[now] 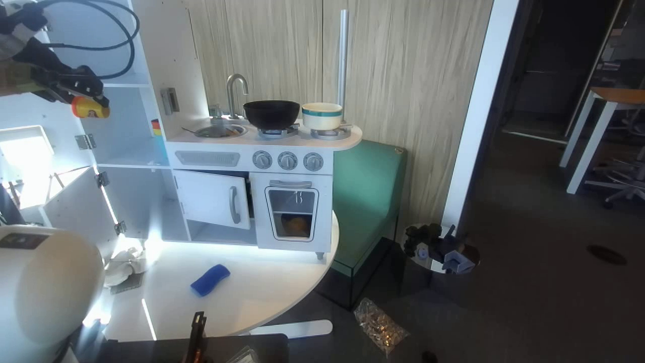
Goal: Close the bottom cabinet door on the right then move the yellow container to the bottom shelf.
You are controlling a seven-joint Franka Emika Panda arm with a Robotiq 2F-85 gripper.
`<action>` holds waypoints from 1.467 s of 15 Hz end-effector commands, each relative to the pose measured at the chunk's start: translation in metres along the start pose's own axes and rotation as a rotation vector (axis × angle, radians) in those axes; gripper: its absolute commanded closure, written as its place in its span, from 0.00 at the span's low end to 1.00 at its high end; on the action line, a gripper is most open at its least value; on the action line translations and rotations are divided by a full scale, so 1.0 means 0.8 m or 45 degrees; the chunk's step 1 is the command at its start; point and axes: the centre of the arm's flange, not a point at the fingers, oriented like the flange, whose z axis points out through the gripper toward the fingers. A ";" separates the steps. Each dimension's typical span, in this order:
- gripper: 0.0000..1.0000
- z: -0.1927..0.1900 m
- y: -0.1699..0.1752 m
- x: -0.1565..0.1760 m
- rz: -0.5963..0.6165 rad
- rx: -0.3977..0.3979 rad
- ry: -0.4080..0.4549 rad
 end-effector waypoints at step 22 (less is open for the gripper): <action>0.68 0.294 0.031 -0.123 0.168 0.412 -0.045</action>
